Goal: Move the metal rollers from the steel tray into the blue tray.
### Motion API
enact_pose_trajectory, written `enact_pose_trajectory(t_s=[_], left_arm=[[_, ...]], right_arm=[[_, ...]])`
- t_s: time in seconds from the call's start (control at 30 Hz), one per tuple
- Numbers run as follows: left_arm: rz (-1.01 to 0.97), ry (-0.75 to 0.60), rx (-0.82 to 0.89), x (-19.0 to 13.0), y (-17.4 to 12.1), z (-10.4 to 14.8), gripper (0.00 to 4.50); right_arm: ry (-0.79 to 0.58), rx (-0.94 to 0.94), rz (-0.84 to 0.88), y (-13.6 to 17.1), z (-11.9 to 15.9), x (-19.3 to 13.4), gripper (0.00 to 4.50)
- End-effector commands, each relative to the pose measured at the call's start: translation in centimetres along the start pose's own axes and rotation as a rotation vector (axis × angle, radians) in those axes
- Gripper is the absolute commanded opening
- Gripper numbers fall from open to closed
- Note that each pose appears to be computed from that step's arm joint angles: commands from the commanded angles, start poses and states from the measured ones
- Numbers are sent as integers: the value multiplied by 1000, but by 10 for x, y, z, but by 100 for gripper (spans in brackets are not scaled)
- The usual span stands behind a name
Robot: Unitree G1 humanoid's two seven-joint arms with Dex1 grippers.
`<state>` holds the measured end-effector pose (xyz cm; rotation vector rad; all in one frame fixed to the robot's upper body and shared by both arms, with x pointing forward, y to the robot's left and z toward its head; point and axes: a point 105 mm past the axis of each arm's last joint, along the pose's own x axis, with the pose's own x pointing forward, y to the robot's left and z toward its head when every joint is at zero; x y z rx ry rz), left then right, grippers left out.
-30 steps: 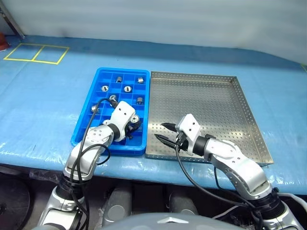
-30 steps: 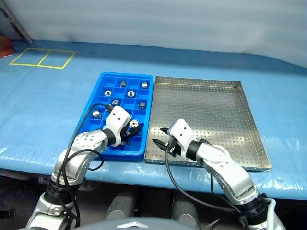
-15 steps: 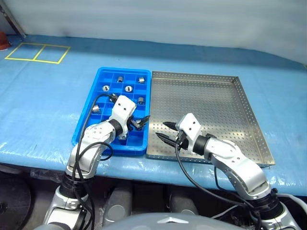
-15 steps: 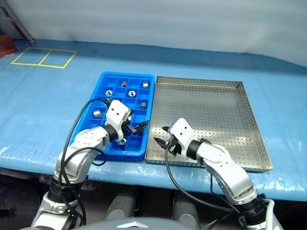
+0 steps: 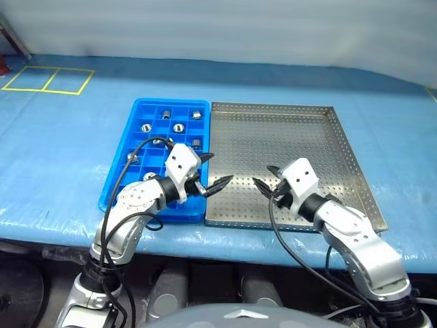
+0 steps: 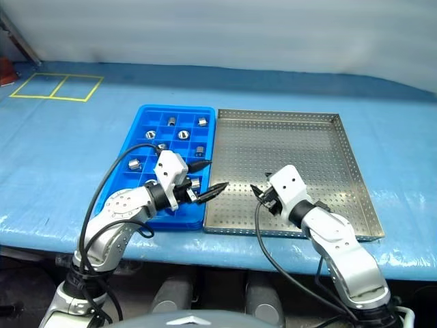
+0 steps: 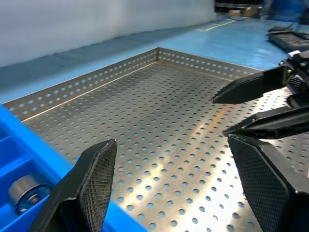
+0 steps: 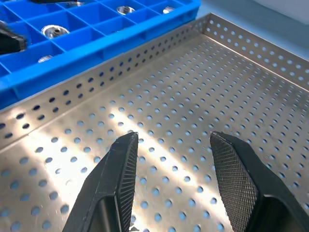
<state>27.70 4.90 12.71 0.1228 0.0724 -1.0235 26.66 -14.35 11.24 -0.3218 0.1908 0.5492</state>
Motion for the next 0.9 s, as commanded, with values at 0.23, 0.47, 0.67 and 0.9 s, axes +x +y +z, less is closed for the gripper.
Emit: enact_pose_trajectory(t_s=[0.23,0.47,0.67,0.9], left_arm=[[-55,2,72,8,-6,2,450],[-74,-4,57,11,-9,-1,450],[-71,8,69,11,-9,-4,450],[-62,9,75,12,-8,-4,450]], right_arm=[[-13,-32,-11,-24,6,-23,369],[-41,-12,22,-20,13,-21,445],[-51,-7,34,-19,16,-19,445],[-47,-11,45,-16,16,-17,445]])
